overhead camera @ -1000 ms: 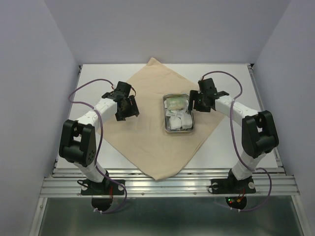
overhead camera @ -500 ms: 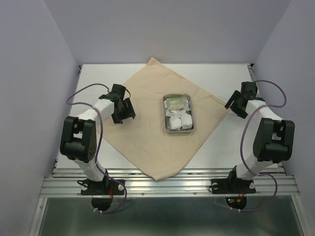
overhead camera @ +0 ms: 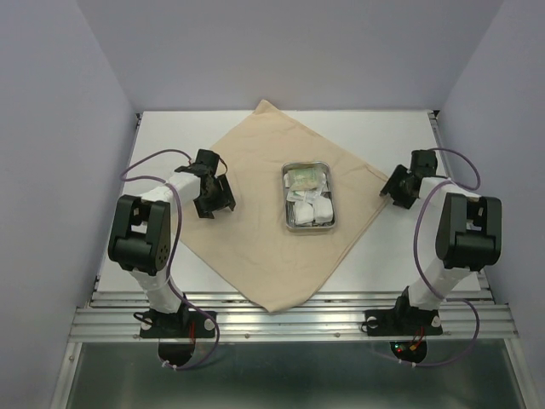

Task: Prepare the surgical pack
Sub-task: Adjust the container in the surgical kit, then pack the surgical kit at the center of the board.

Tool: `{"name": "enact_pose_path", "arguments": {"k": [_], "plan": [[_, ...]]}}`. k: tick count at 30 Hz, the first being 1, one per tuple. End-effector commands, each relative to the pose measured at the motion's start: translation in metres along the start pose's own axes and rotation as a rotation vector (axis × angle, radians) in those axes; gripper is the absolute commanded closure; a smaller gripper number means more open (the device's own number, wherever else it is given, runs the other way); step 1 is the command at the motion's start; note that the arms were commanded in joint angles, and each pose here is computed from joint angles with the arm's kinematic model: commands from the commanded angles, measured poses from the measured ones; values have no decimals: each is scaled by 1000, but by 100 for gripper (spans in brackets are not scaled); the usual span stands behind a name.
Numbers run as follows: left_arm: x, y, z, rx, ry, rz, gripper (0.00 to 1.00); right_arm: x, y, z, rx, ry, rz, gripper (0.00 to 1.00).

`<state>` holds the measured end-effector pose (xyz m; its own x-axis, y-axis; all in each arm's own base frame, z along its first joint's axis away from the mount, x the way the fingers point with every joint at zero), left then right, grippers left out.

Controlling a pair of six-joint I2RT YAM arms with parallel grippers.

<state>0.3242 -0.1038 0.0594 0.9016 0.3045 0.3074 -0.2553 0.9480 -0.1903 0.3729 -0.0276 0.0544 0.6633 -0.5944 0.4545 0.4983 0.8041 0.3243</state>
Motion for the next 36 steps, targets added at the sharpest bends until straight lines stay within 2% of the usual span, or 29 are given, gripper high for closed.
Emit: {"name": "enact_pose_path", "arguments": {"k": [1, 5, 9, 11, 12, 13, 22, 27, 36], "plan": [[8, 0, 5, 12, -24, -21, 25, -2, 3, -20, 17, 21, -10, 41], [14, 3, 10, 25, -42, -19, 25, 4, -1, -31, -23, 14, -20, 52], [16, 9, 12, 31, -45, -9, 25, 6, -2, -39, -36, 14, -30, 79], [16, 11, 11, 34, -43, -6, 25, 9, 3, -39, -15, 15, -25, 88], [15, 11, 11, 35, -41, -8, 25, 11, 4, -38, -10, 11, -23, 97], [15, 12, 10, 36, -40, -6, 25, 13, 6, -37, -1, 6, -24, 99], [19, 15, 13, 40, -44, -6, 25, 57, 37, 15, 98, -142, -6, 99], [24, 30, 12, 68, -57, 15, 25, 66, 88, 60, 267, -198, 60, 99], [23, 29, 13, 24, -54, 22, 25, 0, 213, 111, 474, -181, 277, 99]]}}
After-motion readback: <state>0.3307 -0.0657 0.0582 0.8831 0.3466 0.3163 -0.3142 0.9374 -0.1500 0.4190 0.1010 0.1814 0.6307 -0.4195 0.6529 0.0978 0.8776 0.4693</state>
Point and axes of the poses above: each gripper's point midway between its finger pads, its own z axis back along the fingers, its own y axis along the line the jaws close on, x = y × z, the point moved 3 cm from there along z, back along the fingers, and after that the axes turned 2 degrees about -z, right-handed, at the moved point
